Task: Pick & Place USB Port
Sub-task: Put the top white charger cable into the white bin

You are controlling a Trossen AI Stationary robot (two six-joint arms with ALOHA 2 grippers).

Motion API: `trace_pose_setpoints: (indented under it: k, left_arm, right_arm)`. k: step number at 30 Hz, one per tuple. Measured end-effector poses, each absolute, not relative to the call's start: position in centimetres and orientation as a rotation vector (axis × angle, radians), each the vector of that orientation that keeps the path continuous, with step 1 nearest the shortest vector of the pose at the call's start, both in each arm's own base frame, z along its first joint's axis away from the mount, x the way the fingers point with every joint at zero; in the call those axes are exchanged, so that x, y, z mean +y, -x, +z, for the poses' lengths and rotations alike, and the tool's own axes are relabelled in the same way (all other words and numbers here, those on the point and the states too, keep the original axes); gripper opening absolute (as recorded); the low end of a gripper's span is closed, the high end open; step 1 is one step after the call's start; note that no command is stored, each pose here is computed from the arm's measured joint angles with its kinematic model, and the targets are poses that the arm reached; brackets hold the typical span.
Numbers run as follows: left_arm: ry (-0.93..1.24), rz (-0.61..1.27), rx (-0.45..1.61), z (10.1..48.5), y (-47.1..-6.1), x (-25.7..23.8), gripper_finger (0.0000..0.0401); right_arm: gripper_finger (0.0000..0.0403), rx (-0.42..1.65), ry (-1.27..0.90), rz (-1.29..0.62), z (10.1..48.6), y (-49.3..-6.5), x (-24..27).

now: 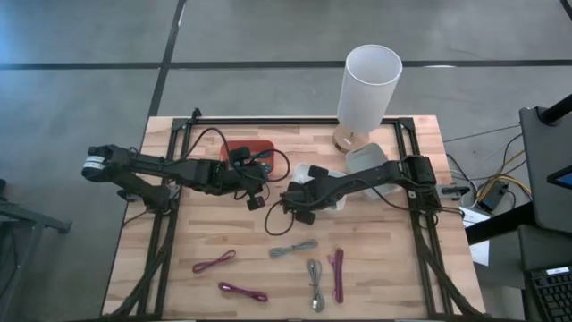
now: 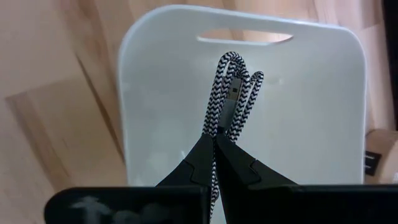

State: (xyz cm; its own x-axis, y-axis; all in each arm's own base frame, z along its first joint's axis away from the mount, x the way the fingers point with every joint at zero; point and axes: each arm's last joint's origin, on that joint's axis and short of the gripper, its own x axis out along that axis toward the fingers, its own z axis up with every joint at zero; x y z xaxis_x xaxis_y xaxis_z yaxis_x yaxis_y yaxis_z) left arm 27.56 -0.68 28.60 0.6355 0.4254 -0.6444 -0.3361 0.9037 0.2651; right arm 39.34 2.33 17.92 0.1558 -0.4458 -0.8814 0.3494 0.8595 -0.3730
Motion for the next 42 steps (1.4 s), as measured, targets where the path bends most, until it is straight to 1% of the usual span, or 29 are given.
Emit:
trace_pose_setpoints:
  k: [27, 42]
  left_arm:
    - [-0.124, 0.436, 0.767, 28.6, -27.56, -0.68, 0.0115]
    - [-0.077, 0.454, 0.755, 28.61, -27.57, -0.7, 0.0115]
  right_arm:
    - [0.001, 1.308, 0.051, -0.543, 17.74, -39.32, 2.35]
    - [0.0083, 1.296, 0.081, -0.529, 18.25, -39.59, 2.37]
